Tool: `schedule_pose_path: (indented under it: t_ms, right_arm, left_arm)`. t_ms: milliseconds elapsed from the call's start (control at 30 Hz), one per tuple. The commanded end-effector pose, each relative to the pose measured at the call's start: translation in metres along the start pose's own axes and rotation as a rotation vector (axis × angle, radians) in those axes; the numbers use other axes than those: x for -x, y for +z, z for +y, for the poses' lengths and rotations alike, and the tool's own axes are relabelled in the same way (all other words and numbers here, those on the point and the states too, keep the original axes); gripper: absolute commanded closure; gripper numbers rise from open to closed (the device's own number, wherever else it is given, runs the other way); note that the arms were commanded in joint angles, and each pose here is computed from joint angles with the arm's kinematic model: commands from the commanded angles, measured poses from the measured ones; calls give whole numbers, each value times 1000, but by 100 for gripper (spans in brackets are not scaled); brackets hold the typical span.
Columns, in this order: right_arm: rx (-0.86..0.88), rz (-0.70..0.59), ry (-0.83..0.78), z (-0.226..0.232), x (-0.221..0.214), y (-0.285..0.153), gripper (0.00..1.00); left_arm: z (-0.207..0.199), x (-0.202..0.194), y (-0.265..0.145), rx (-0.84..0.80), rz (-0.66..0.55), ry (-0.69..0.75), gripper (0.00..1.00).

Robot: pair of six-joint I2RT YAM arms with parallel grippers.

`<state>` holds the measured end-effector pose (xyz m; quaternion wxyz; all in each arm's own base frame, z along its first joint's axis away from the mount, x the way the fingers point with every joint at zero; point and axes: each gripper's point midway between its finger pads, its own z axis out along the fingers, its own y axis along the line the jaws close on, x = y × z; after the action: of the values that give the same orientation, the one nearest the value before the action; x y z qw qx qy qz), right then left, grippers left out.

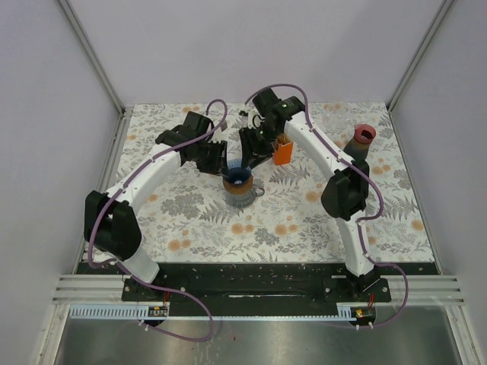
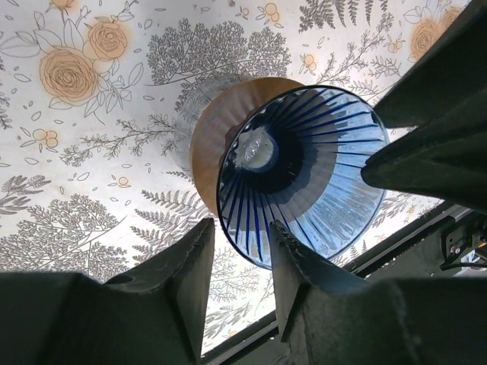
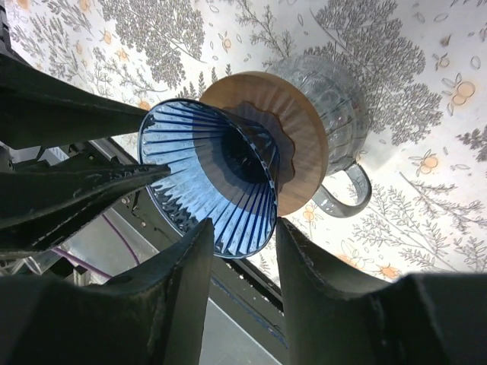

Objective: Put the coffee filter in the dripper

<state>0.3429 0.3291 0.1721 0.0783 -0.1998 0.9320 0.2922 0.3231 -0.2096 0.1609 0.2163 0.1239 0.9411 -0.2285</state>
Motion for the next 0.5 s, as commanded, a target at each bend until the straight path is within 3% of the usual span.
schedule_pose_path:
  t_ms: [0, 233, 467]
  right_arm:
    - [-32, 9, -36, -1, 4, -5, 53]
    - [-84, -34, -66, -3, 12, -28, 47]
    - [-194, -250, -52, -32, 49, -91, 45]
  left_arm:
    - [-8, 25, -19, -6, -79, 61, 59]
    - [-8, 27, -22, -4, -87, 78, 44]
    - [-15, 50, -44, -1, -166, 129, 38]
